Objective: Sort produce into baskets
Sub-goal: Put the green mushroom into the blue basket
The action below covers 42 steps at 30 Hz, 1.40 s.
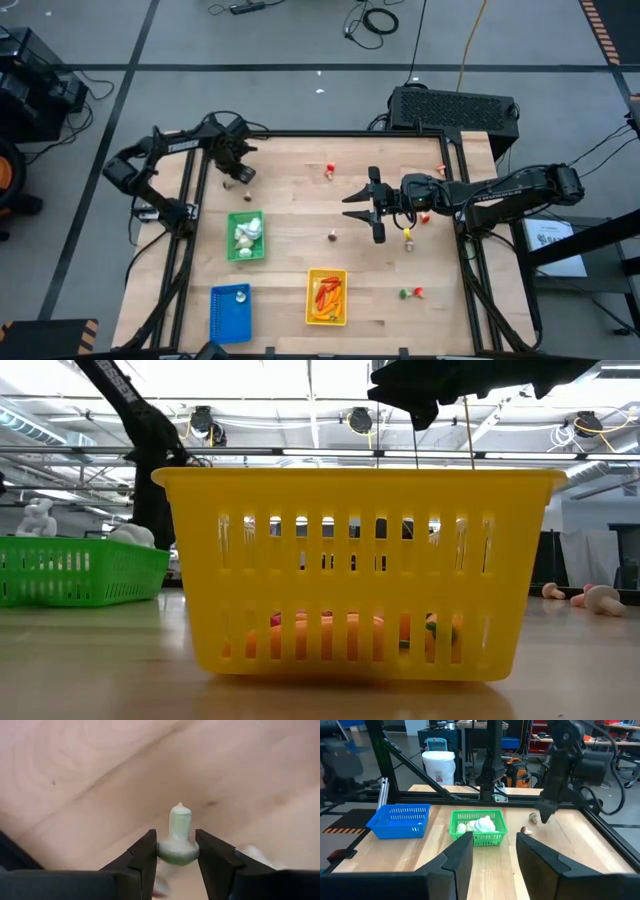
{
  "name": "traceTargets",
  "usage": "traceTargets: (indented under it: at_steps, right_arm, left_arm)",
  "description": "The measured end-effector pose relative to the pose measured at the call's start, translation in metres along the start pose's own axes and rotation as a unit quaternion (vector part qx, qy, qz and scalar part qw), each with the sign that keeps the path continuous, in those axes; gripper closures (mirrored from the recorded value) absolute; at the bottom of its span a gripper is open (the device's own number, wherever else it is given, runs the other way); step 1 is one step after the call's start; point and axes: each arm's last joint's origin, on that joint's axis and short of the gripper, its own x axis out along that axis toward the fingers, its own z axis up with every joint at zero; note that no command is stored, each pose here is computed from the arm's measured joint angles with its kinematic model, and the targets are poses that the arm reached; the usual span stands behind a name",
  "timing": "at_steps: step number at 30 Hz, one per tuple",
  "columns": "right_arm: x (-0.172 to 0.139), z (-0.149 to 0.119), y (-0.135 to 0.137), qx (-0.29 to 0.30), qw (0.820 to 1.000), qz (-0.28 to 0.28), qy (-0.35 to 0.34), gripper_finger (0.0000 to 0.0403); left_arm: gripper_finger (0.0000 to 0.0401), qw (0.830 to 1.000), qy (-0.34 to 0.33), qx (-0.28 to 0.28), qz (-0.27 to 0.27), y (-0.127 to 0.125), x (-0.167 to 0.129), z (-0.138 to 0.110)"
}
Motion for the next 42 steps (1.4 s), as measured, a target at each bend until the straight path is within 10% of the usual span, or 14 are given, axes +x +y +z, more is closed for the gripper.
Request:
traceTargets:
  at_steps: [17, 35, 42]
  right_arm:
    - [0.000, 0.001, 0.000, 0.004, 1.000, 0.000, -0.005, 0.0261]
    - [0.000, 0.001, 0.002, 0.002, 1.000, 0.003, -0.005, 0.0261]
    - [0.000, 0.001, 0.002, 0.005, 1.000, 0.003, -0.008, 0.0261]
  left_arm:
    - [0.0274, 0.973, -0.030, 0.110, -0.201, -0.095, -0.096, -0.093]
    - [0.0274, 0.953, 0.063, 0.172, -0.240, -0.214, -0.084, -0.247]
    - [0.0274, 0.963, 0.114, 0.169, -0.174, -0.226, -0.057, -0.296]
